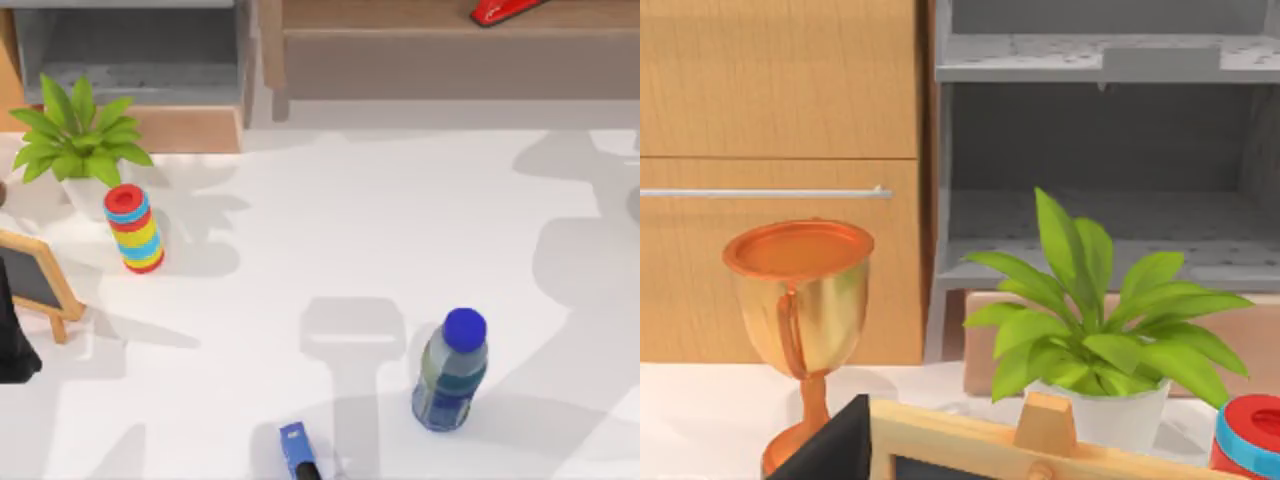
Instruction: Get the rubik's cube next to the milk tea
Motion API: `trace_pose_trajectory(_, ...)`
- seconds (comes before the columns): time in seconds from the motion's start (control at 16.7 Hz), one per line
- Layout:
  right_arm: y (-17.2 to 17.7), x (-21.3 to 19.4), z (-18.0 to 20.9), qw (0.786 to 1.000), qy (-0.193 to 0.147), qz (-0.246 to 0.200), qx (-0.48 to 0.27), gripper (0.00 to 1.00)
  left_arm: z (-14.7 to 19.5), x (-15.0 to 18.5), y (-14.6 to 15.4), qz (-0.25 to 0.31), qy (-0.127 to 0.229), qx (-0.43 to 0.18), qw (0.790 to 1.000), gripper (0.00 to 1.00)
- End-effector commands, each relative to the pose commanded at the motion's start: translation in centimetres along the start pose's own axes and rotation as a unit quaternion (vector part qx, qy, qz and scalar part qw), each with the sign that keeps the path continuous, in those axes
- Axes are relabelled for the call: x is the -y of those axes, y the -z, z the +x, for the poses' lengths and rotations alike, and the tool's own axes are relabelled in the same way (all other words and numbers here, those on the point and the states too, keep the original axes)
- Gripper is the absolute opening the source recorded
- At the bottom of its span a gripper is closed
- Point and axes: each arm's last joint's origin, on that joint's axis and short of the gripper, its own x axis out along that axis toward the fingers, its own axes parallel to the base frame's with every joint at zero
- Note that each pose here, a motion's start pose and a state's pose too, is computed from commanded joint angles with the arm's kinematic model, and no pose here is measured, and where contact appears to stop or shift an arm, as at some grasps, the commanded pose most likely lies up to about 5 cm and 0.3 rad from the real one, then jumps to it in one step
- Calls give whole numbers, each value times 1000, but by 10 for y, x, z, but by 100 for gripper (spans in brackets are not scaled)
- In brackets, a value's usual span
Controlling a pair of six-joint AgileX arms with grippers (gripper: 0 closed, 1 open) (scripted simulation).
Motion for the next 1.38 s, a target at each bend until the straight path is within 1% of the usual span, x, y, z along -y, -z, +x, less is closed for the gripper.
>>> trace_pose_trajectory(0.06, 0, 0, 0, 1000, 0, 0, 0, 0, 0, 0, 0, 0, 0, 0, 1000, 100)
trace_pose_trajectory(0.18, -12, -2, 0, 1000, -5, -10, 3, 0, 0, 0, 0, 0, 0, 0, 1000, 100)
trace_pose_trajectory(0.36, -48, -12, 1, 999, -26, -38, 3, 0, 0, 0, 0, 0, 0, 0, 1000, 100)
trace_pose_trajectory(0.48, -73, -25, 3, 997, -46, -53, -11, 0, 0, 0, 0, 0, 0, 0, 1000, 100)
trace_pose_trajectory(0.66, -105, -55, 3, 993, -80, -55, -66, 0, 0, 0, 0, 0, 0, 0, 1000, 100)
trace_pose_trajectory(0.84, -119, -97, -2, 978, -119, -33, -169, 0, 0, 0, 0, 0, 0, 0, 1000, 100)
trace_pose_trajectory(0.96, -121, -129, -10, 956, -140, -12, -256, 0, 0, 0, 0, 0, 0, 0, 1000, 100)
trace_pose_trajectory(1.02, -121, -145, -15, 942, -147, -1, -303, 0, 0, 0, 0, 0, 0, 0, 1000, 100)
trace_pose_trajectory(1.14, -113, -175, -26, 904, -148, 17, -401, 0, 0, 0, 0, 0, 0, 0, 1000, 100)
trace_pose_trajectory(1.26, -94, -201, -36, 855, -131, 26, -501, 0, 0, 0, 0, 0, 0, 0, 1000, 100)
trace_pose_trajectory(1.38, -70, -223, -45, 802, -100, 24, -588, 0, 0, 0, 0, 0, 0, 0, 1000, 100)
